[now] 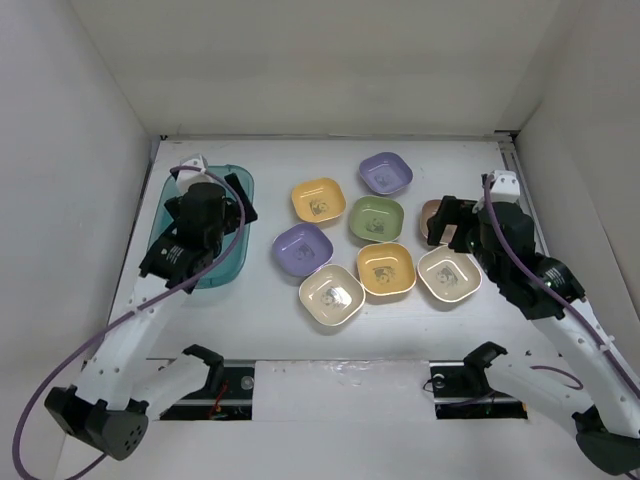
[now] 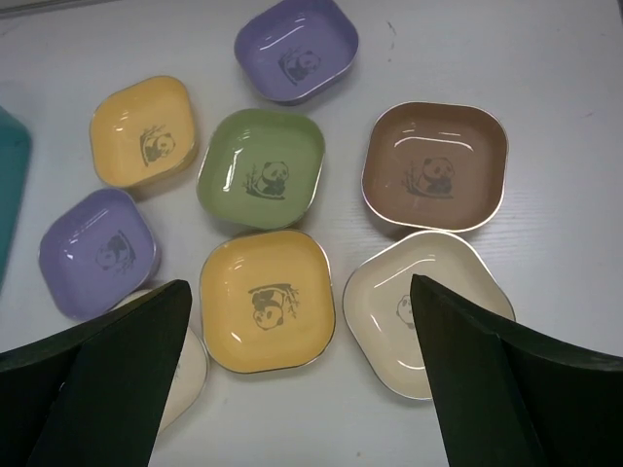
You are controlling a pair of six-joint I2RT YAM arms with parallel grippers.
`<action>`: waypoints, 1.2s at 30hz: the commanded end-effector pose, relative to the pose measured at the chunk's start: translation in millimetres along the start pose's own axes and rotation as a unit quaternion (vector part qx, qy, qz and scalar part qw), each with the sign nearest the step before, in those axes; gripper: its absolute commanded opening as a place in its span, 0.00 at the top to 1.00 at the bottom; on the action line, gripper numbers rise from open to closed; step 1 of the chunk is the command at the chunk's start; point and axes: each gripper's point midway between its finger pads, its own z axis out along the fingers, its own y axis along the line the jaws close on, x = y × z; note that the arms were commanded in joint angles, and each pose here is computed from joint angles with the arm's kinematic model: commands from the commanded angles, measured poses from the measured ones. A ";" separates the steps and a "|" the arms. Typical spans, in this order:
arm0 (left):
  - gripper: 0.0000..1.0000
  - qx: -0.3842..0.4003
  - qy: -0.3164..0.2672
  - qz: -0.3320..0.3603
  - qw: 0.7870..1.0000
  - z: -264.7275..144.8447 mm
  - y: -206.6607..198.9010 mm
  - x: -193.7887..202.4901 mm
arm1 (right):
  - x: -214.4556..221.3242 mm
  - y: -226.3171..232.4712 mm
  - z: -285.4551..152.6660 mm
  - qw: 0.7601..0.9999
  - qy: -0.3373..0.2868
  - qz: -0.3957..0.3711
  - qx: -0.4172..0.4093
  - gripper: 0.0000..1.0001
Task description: Place the plates into the plastic bin on the countertop
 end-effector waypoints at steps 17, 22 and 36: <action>0.02 0.010 0.155 -0.022 0.988 172.9 -135.9 73.7 | -20.2 7.0 -23.0 0.998 -0.030 0.030 -0.042 0.00; 0.10 -0.040 0.189 -0.006 0.981 220.9 -120.4 121.1 | -22.8 13.4 -34.9 0.996 -0.036 0.035 -0.074 0.00; 0.82 -0.087 0.205 -0.018 0.975 275.5 -113.0 148.1 | -24.6 18.0 -44.4 0.994 -0.042 0.039 -0.098 0.00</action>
